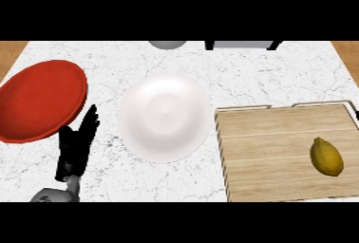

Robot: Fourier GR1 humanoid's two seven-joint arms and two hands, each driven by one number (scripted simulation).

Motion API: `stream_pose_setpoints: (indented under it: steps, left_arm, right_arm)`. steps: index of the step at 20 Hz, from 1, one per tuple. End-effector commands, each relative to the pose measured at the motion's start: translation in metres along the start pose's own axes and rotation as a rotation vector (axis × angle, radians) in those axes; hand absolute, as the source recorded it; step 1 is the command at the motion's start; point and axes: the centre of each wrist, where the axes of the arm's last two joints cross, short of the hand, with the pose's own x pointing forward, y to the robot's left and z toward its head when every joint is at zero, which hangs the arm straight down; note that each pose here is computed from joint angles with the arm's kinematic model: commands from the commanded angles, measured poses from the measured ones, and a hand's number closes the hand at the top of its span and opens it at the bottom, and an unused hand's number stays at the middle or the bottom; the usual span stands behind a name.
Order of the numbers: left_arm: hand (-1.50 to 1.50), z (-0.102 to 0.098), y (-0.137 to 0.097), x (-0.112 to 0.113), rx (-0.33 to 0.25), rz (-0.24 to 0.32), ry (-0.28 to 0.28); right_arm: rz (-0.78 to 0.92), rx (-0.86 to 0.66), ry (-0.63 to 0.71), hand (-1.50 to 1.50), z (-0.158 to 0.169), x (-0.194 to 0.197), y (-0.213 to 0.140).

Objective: Pick the lemon from the tray and place it in the plate

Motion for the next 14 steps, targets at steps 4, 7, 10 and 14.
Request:
stream_pose_setpoints:
  steps: [4, 7, 10, 14]
  left_arm:
    - [0.0, 0.001, 0.0, -0.006, 0.015, -0.015, 0.001]
    - [0.0, -0.006, 0.001, 0.001, -0.009, 0.005, -0.006]
    - [0.0, 0.002, 0.001, -0.004, -0.002, 0.001, 0.019]
    - [0.0, 0.015, 0.004, 0.003, 0.001, 0.008, -0.001]
  right_arm:
    - [0.236, 0.207, 0.128, -1.5, -0.017, 0.023, -0.021]
    - [0.291, 0.351, 0.212, -1.5, -0.04, 0.038, -0.043]
    - [0.269, 0.431, 0.253, -1.5, -0.047, 0.035, -0.018]
    - [0.282, 0.475, 0.282, -1.5, -0.042, 0.029, -0.015]
